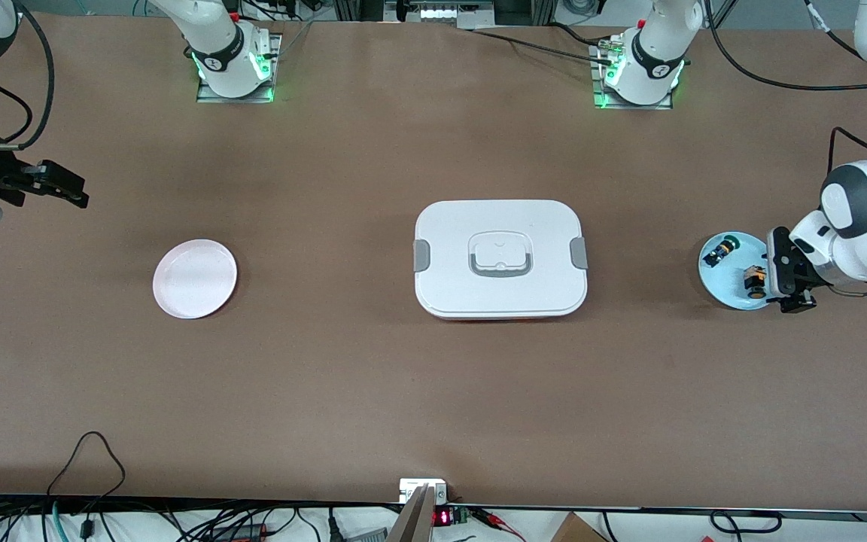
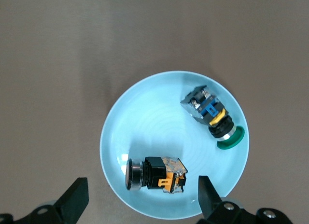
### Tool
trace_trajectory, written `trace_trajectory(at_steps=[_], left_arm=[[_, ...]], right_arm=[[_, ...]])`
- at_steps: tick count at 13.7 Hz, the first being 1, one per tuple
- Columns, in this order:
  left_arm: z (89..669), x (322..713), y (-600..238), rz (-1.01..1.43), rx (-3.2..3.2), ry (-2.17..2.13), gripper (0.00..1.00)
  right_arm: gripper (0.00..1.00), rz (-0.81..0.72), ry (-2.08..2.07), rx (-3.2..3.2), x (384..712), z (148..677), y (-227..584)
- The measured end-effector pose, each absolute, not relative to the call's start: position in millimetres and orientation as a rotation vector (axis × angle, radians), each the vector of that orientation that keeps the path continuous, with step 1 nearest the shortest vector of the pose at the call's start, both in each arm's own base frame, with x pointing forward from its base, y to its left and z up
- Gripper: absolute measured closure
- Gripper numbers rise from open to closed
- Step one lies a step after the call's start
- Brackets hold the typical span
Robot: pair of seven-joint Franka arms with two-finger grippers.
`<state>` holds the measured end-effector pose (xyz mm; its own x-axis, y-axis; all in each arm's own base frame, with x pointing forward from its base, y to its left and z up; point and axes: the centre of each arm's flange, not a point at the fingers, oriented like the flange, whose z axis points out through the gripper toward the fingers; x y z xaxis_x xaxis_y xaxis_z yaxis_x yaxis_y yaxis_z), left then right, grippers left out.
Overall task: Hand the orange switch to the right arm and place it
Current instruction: 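Grasp the orange switch with the left gripper and lift it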
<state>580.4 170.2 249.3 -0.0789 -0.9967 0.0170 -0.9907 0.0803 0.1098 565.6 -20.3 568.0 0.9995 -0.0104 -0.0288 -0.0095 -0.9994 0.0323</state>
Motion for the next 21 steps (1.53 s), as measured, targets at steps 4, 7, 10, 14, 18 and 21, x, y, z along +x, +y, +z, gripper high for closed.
trace_trajectory(at_steps=[4,7,10,14,18,21], left_arm=[[224,567,181,-0.090,1.973,-2.328,0.00],[218,561,193,-0.084,1.982,-2.325,0.00],[213,561,197,-0.072,1.998,-2.332,0.00],[201,563,197,-0.057,2.007,-2.340,0.00],[190,562,197,-0.050,2.012,-2.331,0.00],[184,562,197,-0.041,2.020,-2.319,0.00]], right_arm=[[0.00,-0.044,-0.013,3.109,566,568,-20],[0.00,-0.066,-0.011,3.108,566,565,-20],[0.00,-0.105,0.025,3.187,564,562,-10],[0.00,-0.164,0.080,3.303,565,554,24],[0.00,-0.243,0.075,3.455,573,535,53],[0.00,-0.294,0.022,3.576,578,522,62]])
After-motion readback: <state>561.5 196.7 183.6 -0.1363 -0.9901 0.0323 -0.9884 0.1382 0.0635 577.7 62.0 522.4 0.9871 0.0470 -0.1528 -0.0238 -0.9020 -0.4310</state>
